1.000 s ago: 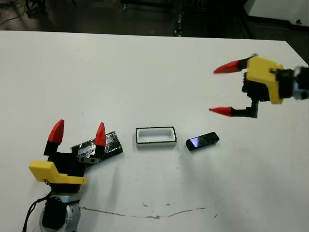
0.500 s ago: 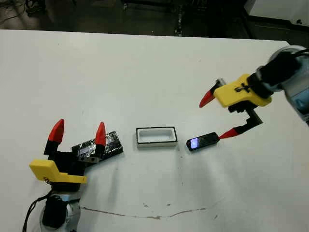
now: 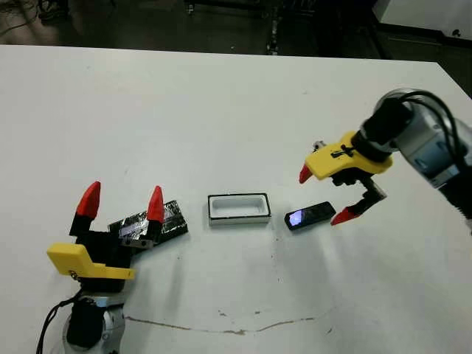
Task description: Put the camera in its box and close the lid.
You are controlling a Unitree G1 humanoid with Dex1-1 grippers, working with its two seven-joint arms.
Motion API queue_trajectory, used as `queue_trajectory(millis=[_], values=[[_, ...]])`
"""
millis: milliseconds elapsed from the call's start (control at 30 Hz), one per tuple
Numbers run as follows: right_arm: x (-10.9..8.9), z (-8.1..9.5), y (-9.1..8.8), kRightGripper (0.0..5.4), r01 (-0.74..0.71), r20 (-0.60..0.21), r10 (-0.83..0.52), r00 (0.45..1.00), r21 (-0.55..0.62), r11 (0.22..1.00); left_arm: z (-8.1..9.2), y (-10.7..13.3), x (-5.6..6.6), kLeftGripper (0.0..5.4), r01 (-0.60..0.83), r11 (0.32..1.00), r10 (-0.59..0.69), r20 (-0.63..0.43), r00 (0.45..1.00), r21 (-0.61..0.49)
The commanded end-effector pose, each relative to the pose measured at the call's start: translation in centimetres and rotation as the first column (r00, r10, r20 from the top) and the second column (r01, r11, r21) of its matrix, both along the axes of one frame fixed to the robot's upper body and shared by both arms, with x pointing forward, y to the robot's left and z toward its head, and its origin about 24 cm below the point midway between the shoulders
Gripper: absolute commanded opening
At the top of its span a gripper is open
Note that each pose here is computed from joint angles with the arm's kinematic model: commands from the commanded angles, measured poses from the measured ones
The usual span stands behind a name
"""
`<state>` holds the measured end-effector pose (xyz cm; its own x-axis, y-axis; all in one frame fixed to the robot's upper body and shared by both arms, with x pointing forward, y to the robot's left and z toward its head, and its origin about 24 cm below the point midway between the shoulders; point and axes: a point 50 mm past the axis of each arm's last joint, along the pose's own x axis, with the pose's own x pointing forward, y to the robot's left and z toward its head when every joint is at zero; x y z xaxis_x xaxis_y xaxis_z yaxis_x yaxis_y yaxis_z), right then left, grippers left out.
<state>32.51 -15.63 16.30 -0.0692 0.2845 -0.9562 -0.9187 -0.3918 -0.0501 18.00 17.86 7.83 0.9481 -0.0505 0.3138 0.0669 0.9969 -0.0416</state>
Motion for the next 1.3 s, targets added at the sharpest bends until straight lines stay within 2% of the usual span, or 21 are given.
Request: queue_trajectory(millis=[33,333,967,1067,1300], values=[[0.1,-0.9,-0.4,5.40,0.049,-0.041,-0.049,0.998,0.008,0.999,-0.3,0.1,-0.2,5.38,-0.009,1.000,0.009,-0.017,1.000,0.004],[0.0,-1.9,-0.2,5.40,0.029,-0.007,-0.029,1.000,0.018,0.999,-0.4,0.4,-0.2,5.38,-0.015,1.000,0.016,-0.018,1.000,0.009],[-0.6,-3.5,-0.2,5.40,0.027,-0.050,-0.025,0.998,0.036,0.999,-0.4,0.4,-0.3,5.38,-0.023,1.000,0.023,-0.020,1.000,0.008],[-0.8,-3.6,-0.1,5.09,0.021,-0.055,-0.018,0.998,0.053,0.998,-0.4,0.4,-0.3,5.40,-0.020,1.000,0.020,-0.020,1.000,0.003],[-1.0,-4.1,-0.2,3.98,0.037,-0.064,-0.034,0.997,0.036,0.999,-0.4,0.4,-0.3,5.40,-0.028,1.000,0.028,-0.012,1.000,0.006]])
